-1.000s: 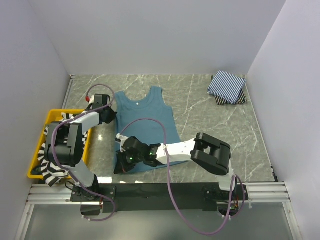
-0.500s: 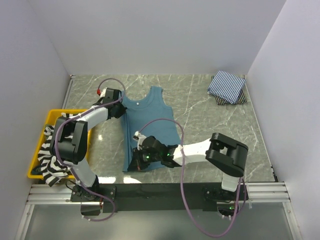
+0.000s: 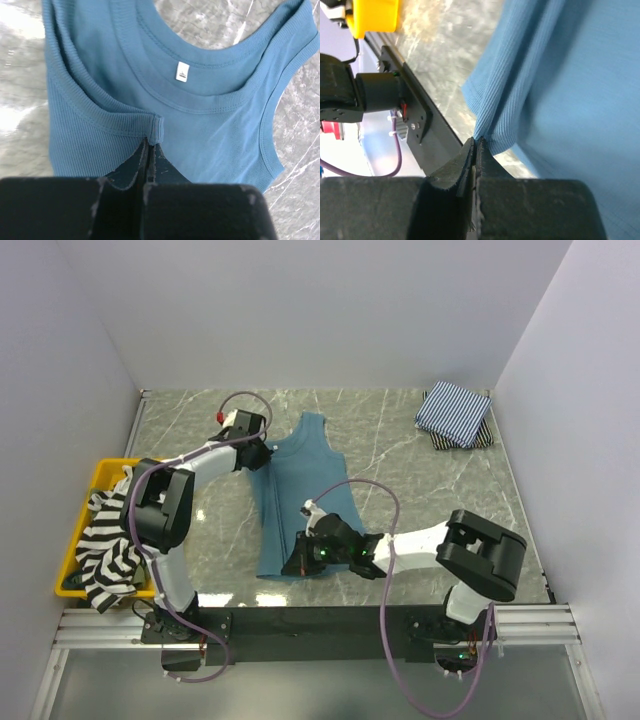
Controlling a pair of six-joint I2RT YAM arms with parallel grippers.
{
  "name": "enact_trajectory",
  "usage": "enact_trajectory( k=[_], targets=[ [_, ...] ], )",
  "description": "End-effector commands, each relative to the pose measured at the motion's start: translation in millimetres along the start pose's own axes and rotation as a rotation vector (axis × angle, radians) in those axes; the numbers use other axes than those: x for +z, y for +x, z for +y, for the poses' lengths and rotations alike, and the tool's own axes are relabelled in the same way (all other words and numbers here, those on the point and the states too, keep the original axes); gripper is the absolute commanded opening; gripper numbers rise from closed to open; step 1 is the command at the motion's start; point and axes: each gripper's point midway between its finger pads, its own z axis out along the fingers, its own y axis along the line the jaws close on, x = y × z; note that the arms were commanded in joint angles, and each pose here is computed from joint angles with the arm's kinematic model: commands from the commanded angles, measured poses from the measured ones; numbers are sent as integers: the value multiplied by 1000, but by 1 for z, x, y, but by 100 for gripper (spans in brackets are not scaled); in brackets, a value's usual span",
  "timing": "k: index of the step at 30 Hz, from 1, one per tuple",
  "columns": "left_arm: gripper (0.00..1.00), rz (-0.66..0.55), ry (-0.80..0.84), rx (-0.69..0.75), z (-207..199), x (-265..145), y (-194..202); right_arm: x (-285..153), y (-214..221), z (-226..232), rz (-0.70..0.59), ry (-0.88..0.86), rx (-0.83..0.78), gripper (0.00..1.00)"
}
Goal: Fold and stack the tank tops
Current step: Fold the tank top
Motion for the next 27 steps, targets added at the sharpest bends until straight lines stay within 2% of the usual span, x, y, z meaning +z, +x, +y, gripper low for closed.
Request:
enact_trajectory(
  k=[1,16,27],
  targets=[
    [1,-71,49,-21,-28,0,-20,-14,-11,6,-63,-31,15,0],
    [1,-48,49,23,-47,12,-2,-28,-6,-25,-106,5,78,0],
    [1,-16,17,65,-45,21,18,-33,1,-41,-119,36,102,0]
  ],
)
